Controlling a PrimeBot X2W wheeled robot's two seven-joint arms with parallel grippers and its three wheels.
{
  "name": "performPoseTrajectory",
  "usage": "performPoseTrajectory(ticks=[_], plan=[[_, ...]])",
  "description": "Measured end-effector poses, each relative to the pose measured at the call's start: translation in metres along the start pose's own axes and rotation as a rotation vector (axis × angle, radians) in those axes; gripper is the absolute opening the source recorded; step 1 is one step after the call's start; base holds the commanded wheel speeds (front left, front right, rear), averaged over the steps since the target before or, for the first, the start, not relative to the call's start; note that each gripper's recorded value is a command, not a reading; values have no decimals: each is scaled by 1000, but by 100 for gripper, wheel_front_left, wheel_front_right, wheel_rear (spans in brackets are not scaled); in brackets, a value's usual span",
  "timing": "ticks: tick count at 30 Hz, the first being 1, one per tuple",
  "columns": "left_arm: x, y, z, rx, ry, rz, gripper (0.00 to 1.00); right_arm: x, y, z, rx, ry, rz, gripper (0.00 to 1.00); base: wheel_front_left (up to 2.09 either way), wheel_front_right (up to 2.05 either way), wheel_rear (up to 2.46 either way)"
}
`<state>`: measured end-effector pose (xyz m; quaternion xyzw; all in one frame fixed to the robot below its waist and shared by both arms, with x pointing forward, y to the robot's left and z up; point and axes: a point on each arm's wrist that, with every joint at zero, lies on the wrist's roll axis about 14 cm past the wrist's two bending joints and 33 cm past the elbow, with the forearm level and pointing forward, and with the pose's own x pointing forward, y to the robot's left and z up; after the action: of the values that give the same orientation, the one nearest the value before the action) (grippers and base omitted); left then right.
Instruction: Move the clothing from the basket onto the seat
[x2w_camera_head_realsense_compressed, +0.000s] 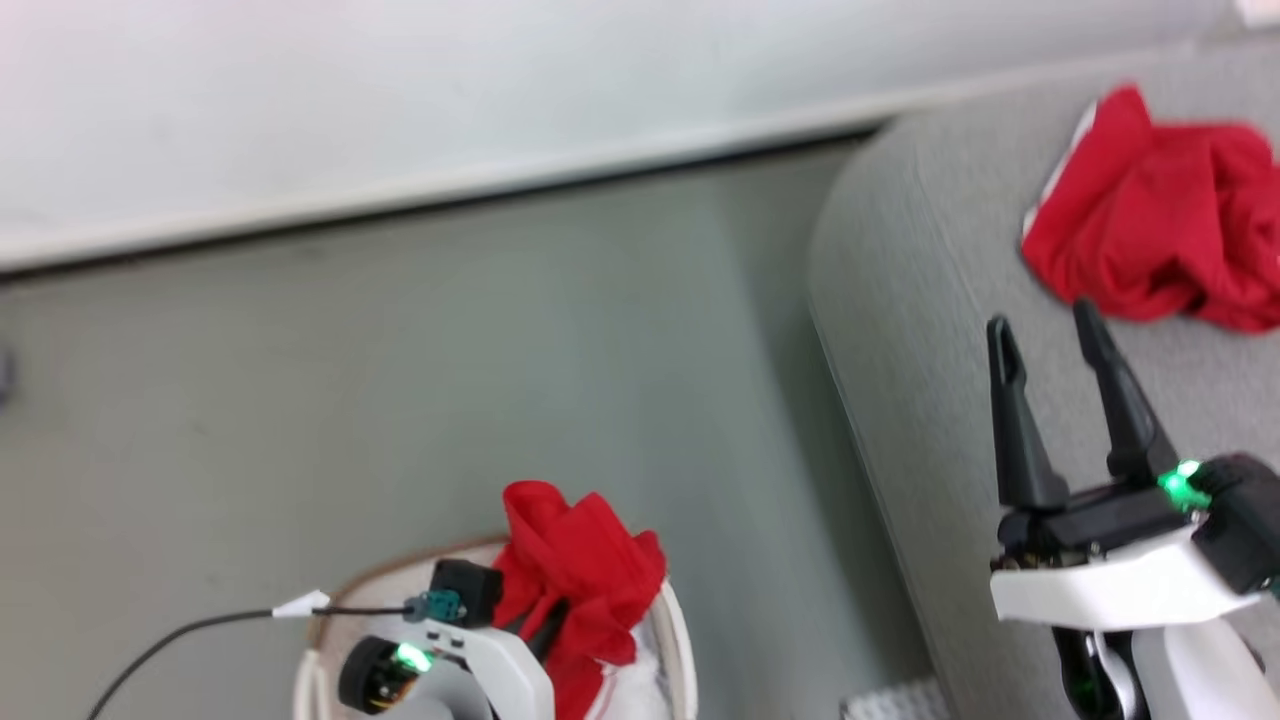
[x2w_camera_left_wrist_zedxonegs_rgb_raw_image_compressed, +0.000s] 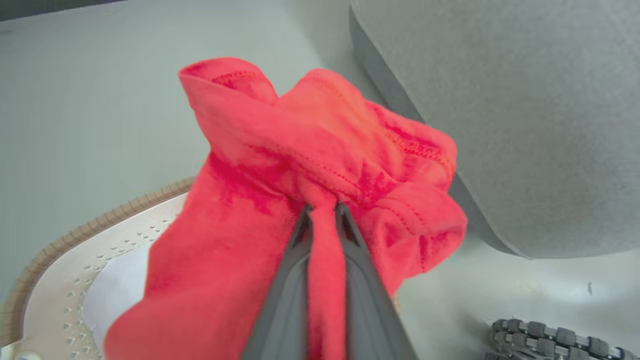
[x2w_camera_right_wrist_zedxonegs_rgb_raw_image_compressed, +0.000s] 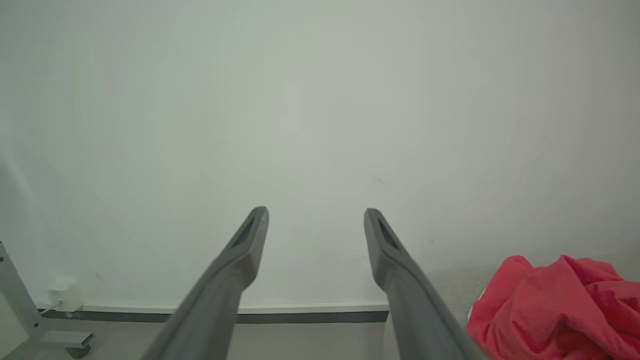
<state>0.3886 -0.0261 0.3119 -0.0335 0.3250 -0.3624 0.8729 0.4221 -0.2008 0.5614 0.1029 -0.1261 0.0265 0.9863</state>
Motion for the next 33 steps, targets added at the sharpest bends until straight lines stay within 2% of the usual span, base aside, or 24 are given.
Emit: performPoseTrajectory(ticks=[7, 16, 24, 33], plan=[[-42, -7, 52, 44, -196, 33, 0, -15, 26, 28, 44, -66, 60, 100, 0, 0, 0], [-100, -19, 135, 129, -492, 74, 0, -35, 47, 39, 79, -87, 107, 100, 0, 0, 0], [-151, -40, 210, 206, -727, 88, 0, -39, 67, 37, 100, -80, 161, 100, 0, 0, 0], [-193, -62, 265, 267, -878, 83, 0, -41, 76, 33, 113, -64, 183, 100, 0, 0, 0]])
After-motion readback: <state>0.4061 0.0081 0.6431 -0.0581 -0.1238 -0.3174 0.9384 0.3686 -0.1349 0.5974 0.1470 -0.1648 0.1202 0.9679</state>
